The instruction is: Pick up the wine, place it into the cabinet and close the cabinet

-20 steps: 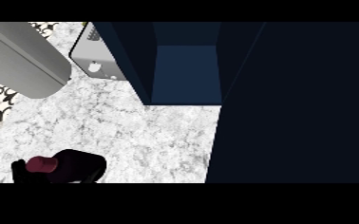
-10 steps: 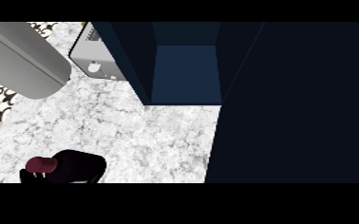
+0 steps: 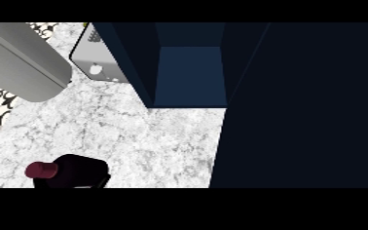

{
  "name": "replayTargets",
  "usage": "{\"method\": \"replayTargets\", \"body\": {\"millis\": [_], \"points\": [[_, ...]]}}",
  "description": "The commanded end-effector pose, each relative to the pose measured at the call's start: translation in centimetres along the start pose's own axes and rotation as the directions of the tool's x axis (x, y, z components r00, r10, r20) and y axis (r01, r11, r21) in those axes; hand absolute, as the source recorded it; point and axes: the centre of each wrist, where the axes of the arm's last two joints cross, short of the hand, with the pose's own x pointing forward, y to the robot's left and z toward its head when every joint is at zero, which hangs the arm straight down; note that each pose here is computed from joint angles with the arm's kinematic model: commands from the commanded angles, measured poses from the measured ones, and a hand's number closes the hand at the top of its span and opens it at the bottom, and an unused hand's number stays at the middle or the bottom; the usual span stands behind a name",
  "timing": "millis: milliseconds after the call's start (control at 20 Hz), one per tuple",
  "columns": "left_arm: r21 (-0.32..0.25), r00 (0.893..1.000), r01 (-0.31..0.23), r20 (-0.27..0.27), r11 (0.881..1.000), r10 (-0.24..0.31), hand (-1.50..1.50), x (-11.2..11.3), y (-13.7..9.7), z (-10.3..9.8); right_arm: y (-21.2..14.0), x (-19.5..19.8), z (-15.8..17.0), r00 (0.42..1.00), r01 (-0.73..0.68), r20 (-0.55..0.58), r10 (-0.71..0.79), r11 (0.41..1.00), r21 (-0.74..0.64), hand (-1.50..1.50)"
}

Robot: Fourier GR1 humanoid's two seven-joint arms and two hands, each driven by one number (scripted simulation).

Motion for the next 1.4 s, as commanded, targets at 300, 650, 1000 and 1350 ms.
{"method": "replayTargets", "body": {"millis": [300,650,1000,1350], "points": [[0.001,1.0,-0.02,0.017,1.0,0.02,-1.5,-2.4,1.2,-1.1,-1.2,1.6,0.9,0.998,0.05,-0.041,-0.048,0.997,0.055,-1.5],[-0.117,0.999,-0.015,0.045,0.993,0.021,1.5,-2.0,-2.5,-3.6,0.1,1.1,3.6,0.998,0.053,-0.034,-0.051,0.998,0.042,-1.5],[-0.155,0.96,0.16,0.253,0.975,-0.117,1.5,-2.2,-3.3,-3.5,-0.6,0.6,3.0,0.999,0.038,-0.021,-0.038,0.998,0.044,-1.5],[-0.705,0.963,0.148,0.264,0.694,0.063,1.5,0.8,-11.0,-6.0,0.2,-0.2,0.9,0.999,0.053,-0.017,-0.051,0.996,0.077,-1.5]]}}
